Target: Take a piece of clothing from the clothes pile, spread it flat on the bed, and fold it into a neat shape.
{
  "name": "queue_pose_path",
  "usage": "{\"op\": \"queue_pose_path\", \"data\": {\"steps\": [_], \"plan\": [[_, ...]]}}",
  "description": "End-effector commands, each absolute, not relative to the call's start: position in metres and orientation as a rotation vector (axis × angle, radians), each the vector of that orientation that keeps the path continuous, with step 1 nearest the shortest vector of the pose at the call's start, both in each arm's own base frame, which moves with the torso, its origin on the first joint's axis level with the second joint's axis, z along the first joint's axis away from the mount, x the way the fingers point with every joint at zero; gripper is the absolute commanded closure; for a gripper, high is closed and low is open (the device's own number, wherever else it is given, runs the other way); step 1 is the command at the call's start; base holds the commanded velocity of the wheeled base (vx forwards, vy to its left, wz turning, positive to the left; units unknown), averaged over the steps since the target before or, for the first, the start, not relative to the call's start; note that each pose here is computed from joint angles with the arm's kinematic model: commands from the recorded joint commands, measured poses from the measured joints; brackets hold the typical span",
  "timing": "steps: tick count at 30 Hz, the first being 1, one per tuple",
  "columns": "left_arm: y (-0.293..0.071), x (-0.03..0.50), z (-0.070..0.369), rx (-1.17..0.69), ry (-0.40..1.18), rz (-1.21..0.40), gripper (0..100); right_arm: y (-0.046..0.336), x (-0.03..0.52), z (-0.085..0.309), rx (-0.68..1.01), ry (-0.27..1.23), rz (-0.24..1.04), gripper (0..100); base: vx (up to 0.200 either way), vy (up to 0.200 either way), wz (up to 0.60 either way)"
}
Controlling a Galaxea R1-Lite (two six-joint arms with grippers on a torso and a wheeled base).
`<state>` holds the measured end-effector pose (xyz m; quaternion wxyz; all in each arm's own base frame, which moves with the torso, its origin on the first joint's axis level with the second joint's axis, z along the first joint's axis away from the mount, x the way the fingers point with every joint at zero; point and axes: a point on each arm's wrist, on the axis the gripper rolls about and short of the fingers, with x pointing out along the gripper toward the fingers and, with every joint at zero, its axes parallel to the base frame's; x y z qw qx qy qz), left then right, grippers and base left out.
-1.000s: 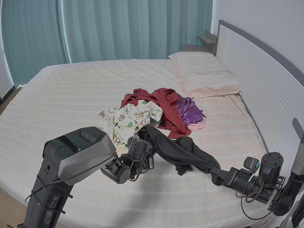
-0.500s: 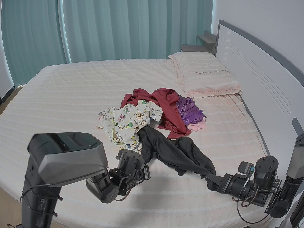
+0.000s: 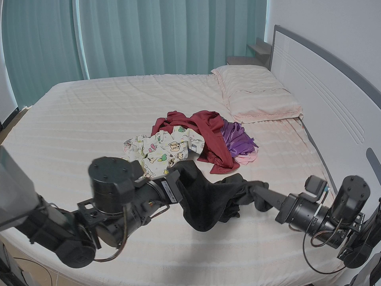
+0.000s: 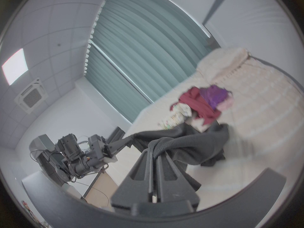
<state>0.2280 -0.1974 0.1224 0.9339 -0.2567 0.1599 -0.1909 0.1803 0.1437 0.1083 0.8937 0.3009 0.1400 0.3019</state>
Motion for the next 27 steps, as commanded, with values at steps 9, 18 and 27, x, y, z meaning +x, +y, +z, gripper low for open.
{"op": "queue_pose_path", "data": {"steps": [9, 18, 27], "plan": [[-0.154, 0.189, 0.149, -0.594, 0.251, -0.384, 100, 0.137, 0.183, 0.129, 0.607, 0.173, 0.655, 100, 0.0, 0.0, 0.0], [-0.155, 0.191, 0.128, -0.626, 0.352, -0.373, 100, 0.14, 0.186, 0.115, 0.599, 0.235, 0.622, 100, 0.0, 0.0, 0.0], [-0.148, 0.192, 0.128, -0.702, 0.364, -0.339, 100, 0.137, 0.183, 0.117, 0.609, 0.226, 0.617, 100, -0.089, 0.0, 0.0]]}}
